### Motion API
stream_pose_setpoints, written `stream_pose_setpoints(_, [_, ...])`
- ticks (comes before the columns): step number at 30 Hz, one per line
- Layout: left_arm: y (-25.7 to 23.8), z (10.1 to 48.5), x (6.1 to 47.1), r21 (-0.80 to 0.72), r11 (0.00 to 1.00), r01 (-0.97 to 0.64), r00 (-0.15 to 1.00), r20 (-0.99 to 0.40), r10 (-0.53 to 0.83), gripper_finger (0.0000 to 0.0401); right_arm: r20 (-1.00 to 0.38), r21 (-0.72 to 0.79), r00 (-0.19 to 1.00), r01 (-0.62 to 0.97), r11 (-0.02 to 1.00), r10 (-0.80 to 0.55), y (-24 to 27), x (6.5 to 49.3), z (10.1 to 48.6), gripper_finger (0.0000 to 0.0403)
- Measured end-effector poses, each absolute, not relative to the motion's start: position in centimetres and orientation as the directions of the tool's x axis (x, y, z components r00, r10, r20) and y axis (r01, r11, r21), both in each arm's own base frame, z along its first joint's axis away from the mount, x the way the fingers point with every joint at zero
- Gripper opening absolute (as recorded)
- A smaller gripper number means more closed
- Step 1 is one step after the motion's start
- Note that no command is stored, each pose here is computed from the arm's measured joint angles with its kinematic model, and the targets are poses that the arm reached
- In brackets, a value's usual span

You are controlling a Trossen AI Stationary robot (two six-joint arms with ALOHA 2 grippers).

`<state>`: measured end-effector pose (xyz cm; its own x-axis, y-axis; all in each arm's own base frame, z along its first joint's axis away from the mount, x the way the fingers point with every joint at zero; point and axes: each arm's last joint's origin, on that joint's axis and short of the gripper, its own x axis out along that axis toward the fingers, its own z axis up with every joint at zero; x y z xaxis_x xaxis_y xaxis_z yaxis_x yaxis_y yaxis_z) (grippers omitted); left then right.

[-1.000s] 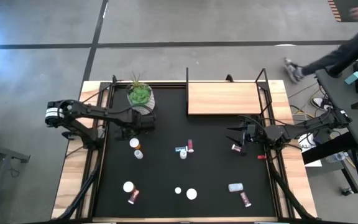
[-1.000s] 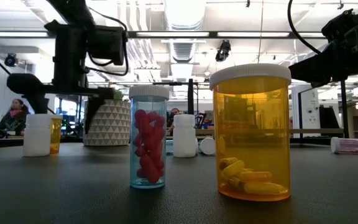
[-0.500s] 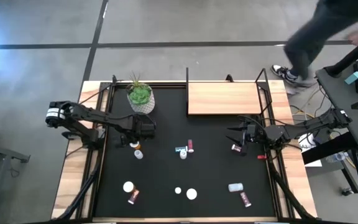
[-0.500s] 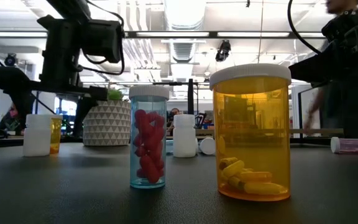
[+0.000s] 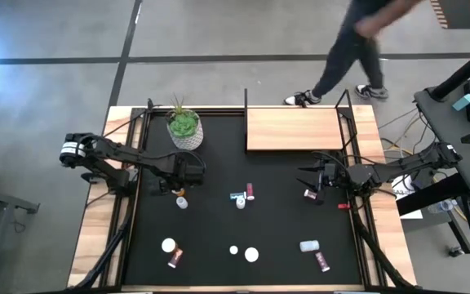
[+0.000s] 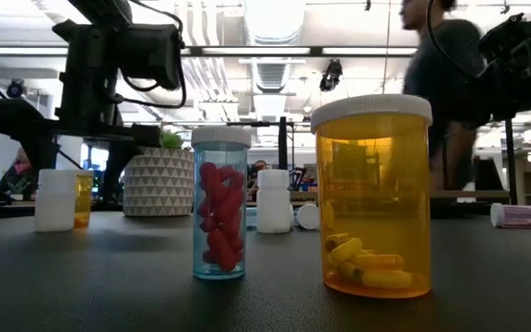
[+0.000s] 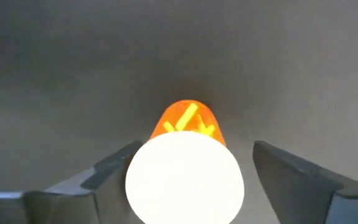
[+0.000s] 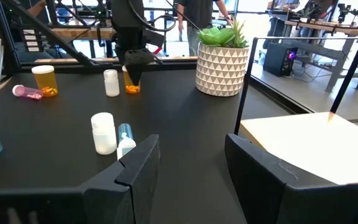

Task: Pick and place medicine bottles onto shelf by color
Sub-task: Move the top orange pill bottle to the center of the table

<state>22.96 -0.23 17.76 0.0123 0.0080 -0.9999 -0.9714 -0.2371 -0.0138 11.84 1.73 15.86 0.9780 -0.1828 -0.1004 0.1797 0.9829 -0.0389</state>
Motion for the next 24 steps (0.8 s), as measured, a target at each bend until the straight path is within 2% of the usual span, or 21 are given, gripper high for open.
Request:
stream_pose_setpoints(9, [-0.4,17.8,23.0,-0.016,-0.224,-0.975,0.014,-1.000,0.009,0.0211,-0.100,-0.039,0.978,0.180,0.983,-0.183,1.7,11.8,15.9,0.0176])
stream_pose_setpoints(14, [-0.5,17.8,23.0,-0.022,-0.166,-0.986,0.021,-1.000,0.009,0.0181,-0.101,-0.039,0.978,0.180,0.983,-0.183,1.7,11.8,15.8,0.0176])
stream_pose_setpoints(24, [-0.5,18.2,24.7,-0.143,-0.033,-0.989,0.141,-0.989,0.035,0.0176,-0.100,-0.039,0.978,0.180,0.983,-0.183,1.7,11.8,15.9,0.0176])
